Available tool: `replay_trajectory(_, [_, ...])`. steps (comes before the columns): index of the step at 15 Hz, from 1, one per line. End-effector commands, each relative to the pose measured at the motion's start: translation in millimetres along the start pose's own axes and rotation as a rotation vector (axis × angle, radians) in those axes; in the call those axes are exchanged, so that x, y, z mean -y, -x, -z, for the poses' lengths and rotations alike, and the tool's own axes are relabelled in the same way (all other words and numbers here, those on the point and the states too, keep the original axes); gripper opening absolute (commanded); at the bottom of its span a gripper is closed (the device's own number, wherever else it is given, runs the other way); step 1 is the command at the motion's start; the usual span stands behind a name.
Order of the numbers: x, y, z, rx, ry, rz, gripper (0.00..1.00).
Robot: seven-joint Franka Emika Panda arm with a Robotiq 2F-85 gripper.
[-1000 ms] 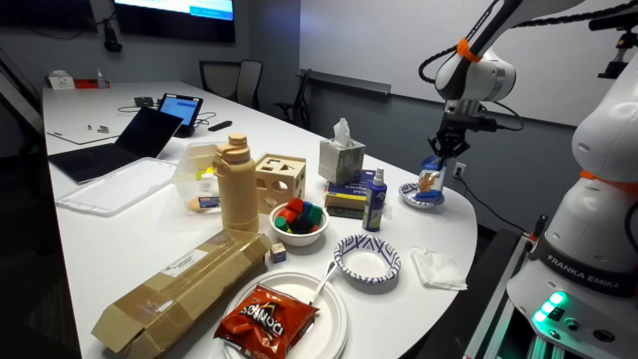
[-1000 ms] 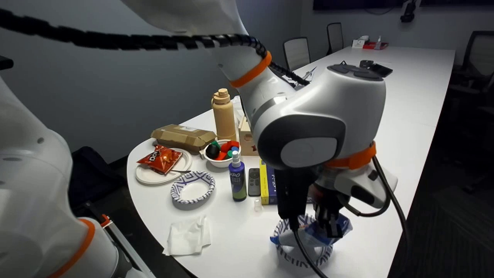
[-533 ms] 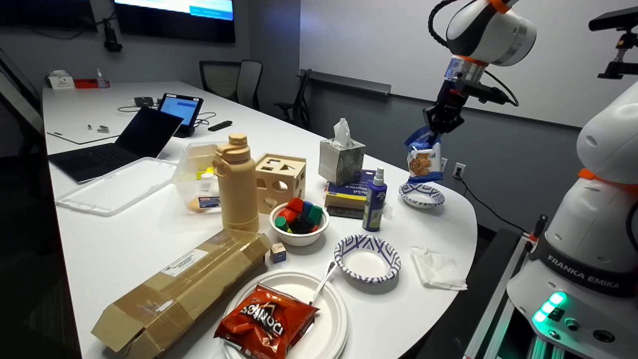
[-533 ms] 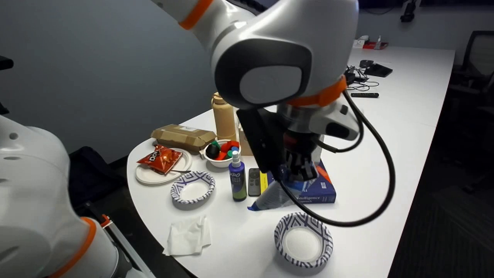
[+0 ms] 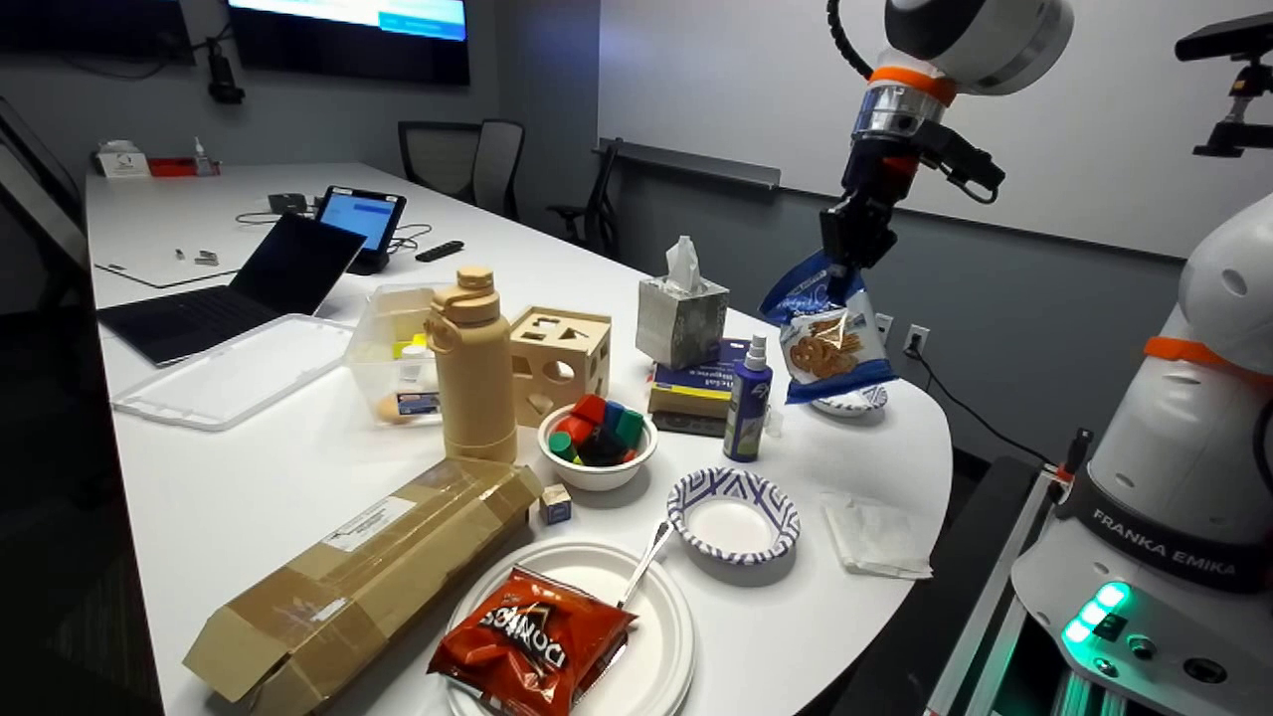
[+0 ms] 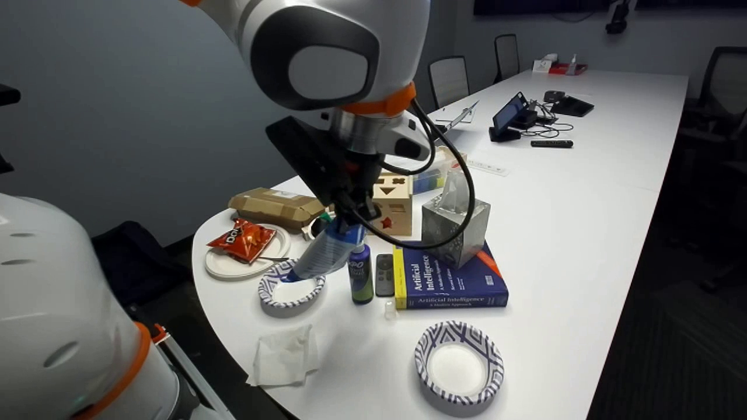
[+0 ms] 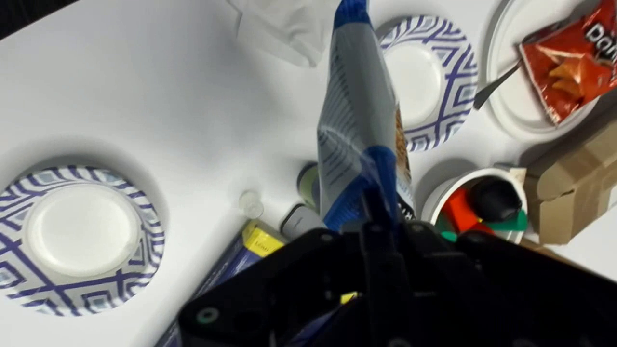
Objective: Remove the lid from the white and blue bottle, move the white and blue packet to the bowl on the left then place the red packet in the bowl on the right.
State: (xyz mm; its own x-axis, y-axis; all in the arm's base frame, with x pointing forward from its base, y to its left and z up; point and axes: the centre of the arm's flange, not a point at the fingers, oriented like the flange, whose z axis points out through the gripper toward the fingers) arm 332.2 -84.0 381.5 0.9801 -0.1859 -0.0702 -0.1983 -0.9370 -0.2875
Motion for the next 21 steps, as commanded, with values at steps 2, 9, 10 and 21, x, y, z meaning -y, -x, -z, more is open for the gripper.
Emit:
replay_trajectory(2, [35, 26, 8, 0.080, 0.027, 0.069, 0.00])
replay_trajectory(9, [87, 33, -16, 0.155, -0.010, 0.313, 0.00])
replay_trajectory(10, [95, 32, -21, 0.148, -0.011, 0.334, 0.00])
replay_trajectory(21, [142, 2, -105, 0.141, 0.032, 0.462, 0.00])
